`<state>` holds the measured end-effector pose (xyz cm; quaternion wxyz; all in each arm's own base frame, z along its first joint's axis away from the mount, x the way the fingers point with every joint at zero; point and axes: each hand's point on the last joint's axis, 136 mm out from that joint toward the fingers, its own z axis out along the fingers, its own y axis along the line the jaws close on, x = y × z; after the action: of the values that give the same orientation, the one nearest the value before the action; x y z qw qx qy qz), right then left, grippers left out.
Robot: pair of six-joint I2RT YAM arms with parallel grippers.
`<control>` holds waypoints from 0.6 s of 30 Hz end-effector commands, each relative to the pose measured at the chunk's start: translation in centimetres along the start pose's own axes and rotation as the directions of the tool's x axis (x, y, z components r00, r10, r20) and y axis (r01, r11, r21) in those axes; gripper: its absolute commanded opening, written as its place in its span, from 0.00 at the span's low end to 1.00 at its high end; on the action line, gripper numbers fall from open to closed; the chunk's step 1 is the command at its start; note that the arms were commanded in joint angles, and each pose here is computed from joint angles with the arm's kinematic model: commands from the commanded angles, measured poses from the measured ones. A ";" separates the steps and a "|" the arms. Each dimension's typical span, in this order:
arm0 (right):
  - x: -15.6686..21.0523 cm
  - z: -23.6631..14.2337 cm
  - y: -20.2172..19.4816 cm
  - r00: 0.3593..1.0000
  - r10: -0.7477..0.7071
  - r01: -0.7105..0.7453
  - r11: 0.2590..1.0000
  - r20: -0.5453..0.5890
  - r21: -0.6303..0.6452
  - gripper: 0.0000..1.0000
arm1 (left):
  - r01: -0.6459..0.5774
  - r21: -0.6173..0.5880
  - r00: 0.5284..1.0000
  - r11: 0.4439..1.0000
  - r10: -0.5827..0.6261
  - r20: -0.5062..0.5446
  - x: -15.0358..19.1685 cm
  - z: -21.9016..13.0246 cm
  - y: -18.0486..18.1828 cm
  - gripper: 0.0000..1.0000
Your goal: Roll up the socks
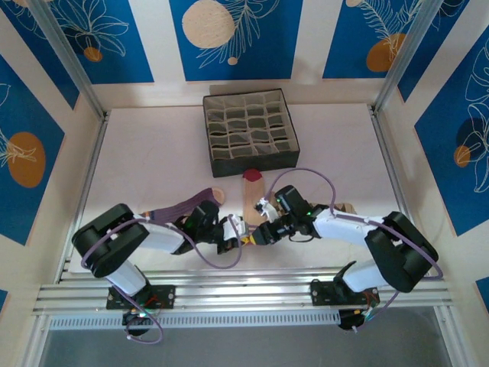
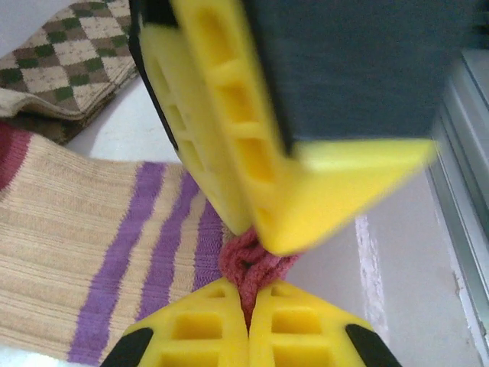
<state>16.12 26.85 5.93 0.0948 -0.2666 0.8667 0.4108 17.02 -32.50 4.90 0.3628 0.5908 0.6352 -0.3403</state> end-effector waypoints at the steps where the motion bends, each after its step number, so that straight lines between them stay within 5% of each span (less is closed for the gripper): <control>1: 0.1 -0.6 0.6 1.000 0.009 -0.008 1.000 0.025 -0.026 0.49 | 0.015 0.058 0.999 0.998 -0.012 -0.050 -0.8 -0.5 -0.9 0.00; 7: 1.0 -0.6 -0.6 0.996 0.079 -0.079 0.997 0.033 -0.003 0.53 | 0.111 0.091 0.984 0.990 -0.096 -0.150 -0.9 -0.6 -0.9 0.00; 18: 1.8 0.3 -3.1 0.981 0.191 -0.192 0.978 0.025 0.075 0.14 | 0.341 0.091 0.902 0.935 -0.298 -0.313 0.5 1.2 0.2 0.00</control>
<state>16.10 25.24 3.56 0.0799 -0.1927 0.8925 0.3998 17.53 -33.67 4.50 0.2004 0.5665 0.7206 -0.3460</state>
